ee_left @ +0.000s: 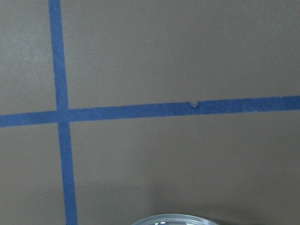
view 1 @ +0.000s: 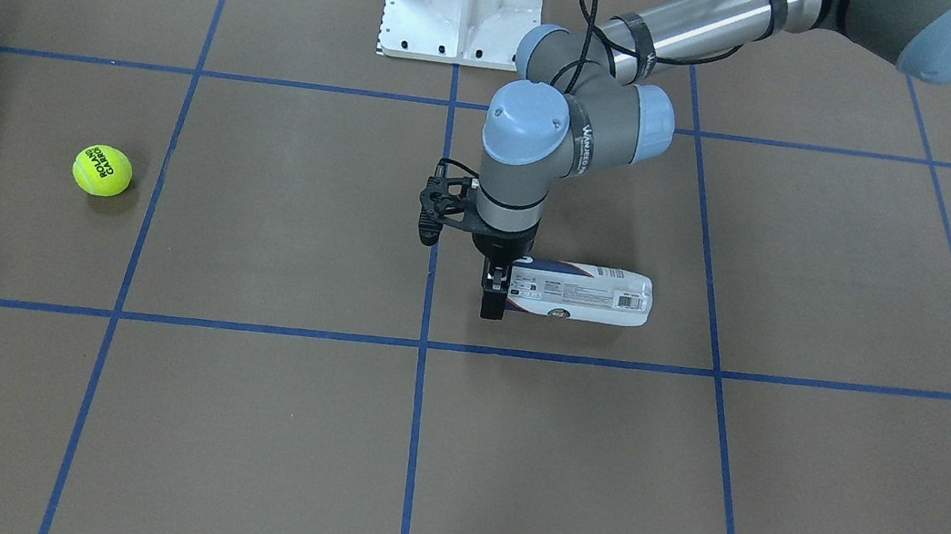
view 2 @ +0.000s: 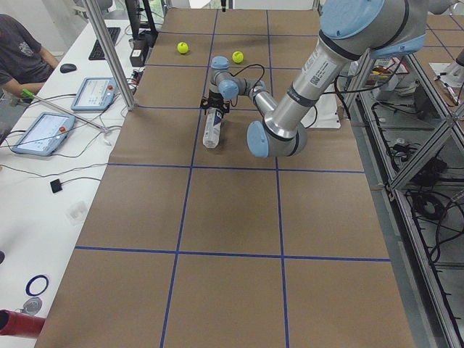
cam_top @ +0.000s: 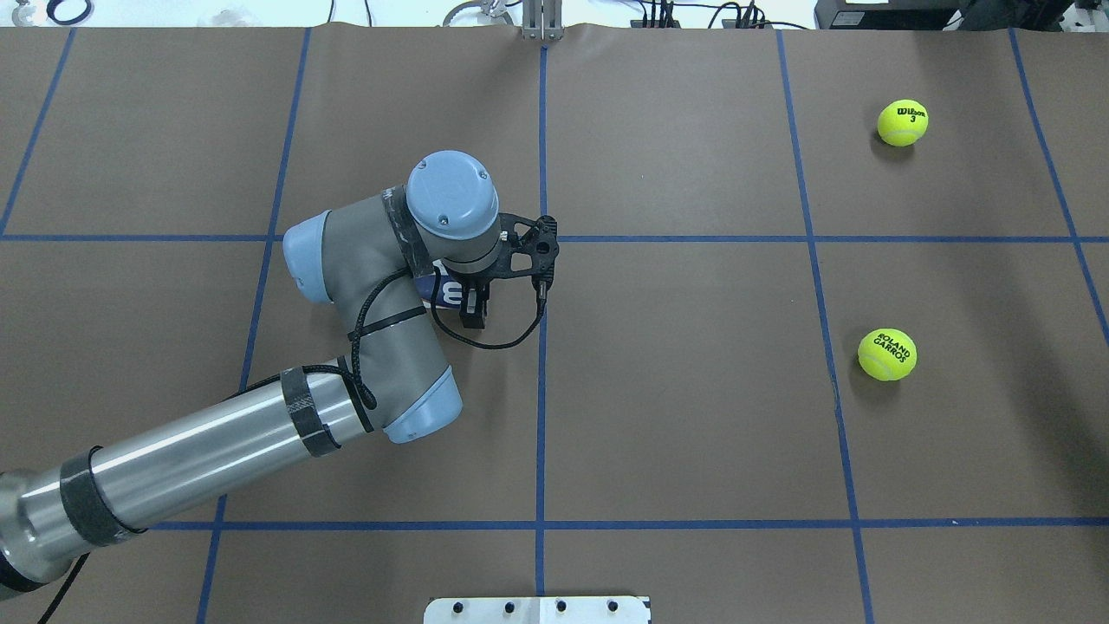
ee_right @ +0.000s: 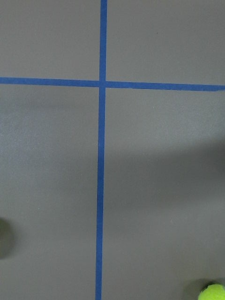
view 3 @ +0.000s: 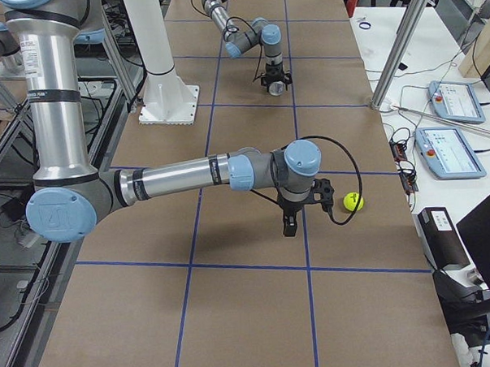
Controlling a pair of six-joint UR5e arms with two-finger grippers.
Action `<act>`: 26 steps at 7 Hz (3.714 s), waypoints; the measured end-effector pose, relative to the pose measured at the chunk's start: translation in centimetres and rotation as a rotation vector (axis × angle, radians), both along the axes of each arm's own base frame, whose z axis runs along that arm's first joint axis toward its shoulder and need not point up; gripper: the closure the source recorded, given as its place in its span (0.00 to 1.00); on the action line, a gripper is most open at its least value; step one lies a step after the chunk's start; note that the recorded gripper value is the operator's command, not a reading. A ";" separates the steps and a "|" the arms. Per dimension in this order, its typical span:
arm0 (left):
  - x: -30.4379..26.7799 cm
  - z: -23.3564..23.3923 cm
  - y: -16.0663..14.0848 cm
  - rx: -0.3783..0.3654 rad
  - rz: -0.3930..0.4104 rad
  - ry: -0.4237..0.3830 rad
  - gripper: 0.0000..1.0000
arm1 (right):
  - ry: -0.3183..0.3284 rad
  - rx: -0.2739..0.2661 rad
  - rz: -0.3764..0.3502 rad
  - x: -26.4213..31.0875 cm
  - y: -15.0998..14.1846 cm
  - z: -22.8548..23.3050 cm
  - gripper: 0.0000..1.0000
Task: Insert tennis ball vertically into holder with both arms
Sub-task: 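Close the left gripper on the can's open rim, then lift and tilt the can upright with the left gripper, open end up, then hold the can with the left gripper while the right gripper reaches a yellow ball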
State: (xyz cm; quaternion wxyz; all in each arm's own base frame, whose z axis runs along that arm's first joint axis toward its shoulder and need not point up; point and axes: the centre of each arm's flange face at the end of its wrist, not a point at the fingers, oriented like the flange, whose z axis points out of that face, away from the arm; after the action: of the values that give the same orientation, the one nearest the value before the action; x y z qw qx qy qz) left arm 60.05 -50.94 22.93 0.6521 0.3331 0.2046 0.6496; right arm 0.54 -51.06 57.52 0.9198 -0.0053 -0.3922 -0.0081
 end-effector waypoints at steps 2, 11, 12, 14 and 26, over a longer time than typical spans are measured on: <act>0.5 0.5 -0.2 -0.006 -0.017 0.024 0.01 | 0.000 -0.001 0.000 0.0 0.0 0.0 0.00; -0.5 -0.9 -0.7 0.028 -0.063 0.054 0.35 | -0.002 -0.002 0.000 0.0 0.0 0.0 0.00; -1.5 -2.4 -0.7 0.043 -0.072 0.082 0.35 | -0.003 -0.001 0.000 0.0 -0.1 0.0 0.00; -3.4 -5.9 -0.3 0.041 -0.134 0.205 0.35 | -0.010 0.005 -0.001 -0.1 -0.3 -0.4 0.00; -5.6 -6.4 6.6 -0.131 -0.644 1.587 0.30 | -0.052 -0.043 0.026 -22.0 3.8 -14.2 0.00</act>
State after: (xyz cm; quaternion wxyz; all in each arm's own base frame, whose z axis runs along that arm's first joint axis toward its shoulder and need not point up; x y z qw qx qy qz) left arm 54.42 -44.30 16.54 0.4865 0.6924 0.5327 -0.0054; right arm -21.42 -47.28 43.36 0.9090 -0.0201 -0.4162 0.0120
